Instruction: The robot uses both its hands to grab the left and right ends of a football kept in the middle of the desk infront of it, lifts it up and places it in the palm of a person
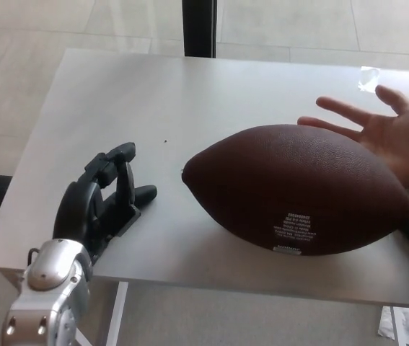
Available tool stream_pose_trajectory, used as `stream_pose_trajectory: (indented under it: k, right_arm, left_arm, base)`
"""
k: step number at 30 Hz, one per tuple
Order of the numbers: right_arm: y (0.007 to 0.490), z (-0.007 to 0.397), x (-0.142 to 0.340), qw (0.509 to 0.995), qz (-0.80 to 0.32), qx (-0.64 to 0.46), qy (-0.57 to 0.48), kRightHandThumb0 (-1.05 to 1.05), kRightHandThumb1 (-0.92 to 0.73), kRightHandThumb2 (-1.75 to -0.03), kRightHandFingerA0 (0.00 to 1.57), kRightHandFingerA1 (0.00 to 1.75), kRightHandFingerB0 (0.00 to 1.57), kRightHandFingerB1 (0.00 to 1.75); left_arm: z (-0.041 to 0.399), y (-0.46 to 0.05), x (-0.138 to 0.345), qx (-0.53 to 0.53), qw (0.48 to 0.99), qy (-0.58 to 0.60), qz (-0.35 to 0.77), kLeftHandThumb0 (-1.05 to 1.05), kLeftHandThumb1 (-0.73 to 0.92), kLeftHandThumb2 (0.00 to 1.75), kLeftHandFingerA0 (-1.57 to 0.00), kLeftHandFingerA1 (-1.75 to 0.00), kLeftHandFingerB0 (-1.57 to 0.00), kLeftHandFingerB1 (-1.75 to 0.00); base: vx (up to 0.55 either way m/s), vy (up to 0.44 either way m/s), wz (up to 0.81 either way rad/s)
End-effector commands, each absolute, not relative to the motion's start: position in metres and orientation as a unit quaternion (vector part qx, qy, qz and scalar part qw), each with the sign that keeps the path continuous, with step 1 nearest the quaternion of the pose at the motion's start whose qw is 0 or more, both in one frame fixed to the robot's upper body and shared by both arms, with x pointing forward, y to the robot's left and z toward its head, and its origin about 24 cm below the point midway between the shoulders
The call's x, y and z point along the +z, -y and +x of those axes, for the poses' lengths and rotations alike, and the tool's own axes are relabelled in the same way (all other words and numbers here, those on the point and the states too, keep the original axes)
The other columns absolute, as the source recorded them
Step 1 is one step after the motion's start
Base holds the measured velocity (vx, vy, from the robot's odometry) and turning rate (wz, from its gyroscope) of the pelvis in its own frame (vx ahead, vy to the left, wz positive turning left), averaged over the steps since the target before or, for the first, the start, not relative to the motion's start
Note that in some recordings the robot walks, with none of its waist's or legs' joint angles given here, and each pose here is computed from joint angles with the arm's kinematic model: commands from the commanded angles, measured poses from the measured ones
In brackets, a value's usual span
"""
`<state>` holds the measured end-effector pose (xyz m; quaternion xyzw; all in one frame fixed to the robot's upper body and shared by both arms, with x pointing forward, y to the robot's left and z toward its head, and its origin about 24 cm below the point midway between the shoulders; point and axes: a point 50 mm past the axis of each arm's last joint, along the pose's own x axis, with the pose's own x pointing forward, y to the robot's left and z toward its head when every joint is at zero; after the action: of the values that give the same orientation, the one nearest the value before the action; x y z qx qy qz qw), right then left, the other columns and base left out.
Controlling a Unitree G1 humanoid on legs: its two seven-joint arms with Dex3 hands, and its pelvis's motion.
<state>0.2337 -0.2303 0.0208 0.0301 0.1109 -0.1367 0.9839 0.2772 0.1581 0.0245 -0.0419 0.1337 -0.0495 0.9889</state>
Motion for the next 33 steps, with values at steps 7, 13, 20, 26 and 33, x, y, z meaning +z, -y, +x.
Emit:
stream_pose_trajectory:
  k: [7,13,20,26,33]
  right_arm:
    - [0.231,0.231,0.010,0.981,0.014,-0.155,-0.113,-0.86,-0.77,-1.15,0.50,0.62,0.30,0.46]
    - [0.237,0.238,0.018,0.983,0.006,-0.153,-0.100,-0.86,-0.92,-0.77,0.50,0.52,0.35,0.33]
    - [0.241,0.246,0.030,0.984,0.020,-0.154,-0.083,-0.80,-0.75,-1.12,0.47,0.59,0.31,0.47]
    - [0.235,0.257,0.044,0.989,0.008,-0.138,-0.054,-0.84,-0.92,-0.72,0.56,0.54,0.36,0.33]
    - [0.228,0.259,0.043,0.990,0.017,-0.123,-0.068,-0.84,-0.92,-0.75,0.55,0.51,0.37,0.33]
  left_arm:
    - [0.273,-0.150,0.007,-0.024,0.984,-0.165,-0.059,-0.95,0.92,0.87,-0.26,-0.56,-0.11,-0.31]
    - [0.272,-0.155,0.002,-0.007,0.982,-0.178,-0.068,-0.85,0.85,1.22,-0.25,-0.60,-0.07,-0.37]
    - [0.278,-0.152,0.001,-0.010,0.980,-0.184,-0.078,-0.86,0.85,1.22,-0.28,-0.61,-0.05,-0.37]
    - [0.280,-0.153,-0.002,-0.008,0.980,-0.189,-0.061,-0.90,0.86,1.23,-0.31,-0.62,-0.06,-0.35]
    - [0.288,-0.149,0.001,-0.041,0.973,-0.223,-0.043,-1.01,0.92,0.88,-0.20,-0.50,-0.11,-0.27]
  base:
    - [0.00,0.000,0.00]
    - [0.00,0.000,0.00]
    - [0.00,0.000,0.00]
    - [0.00,0.000,0.00]
    - [0.00,0.000,0.00]
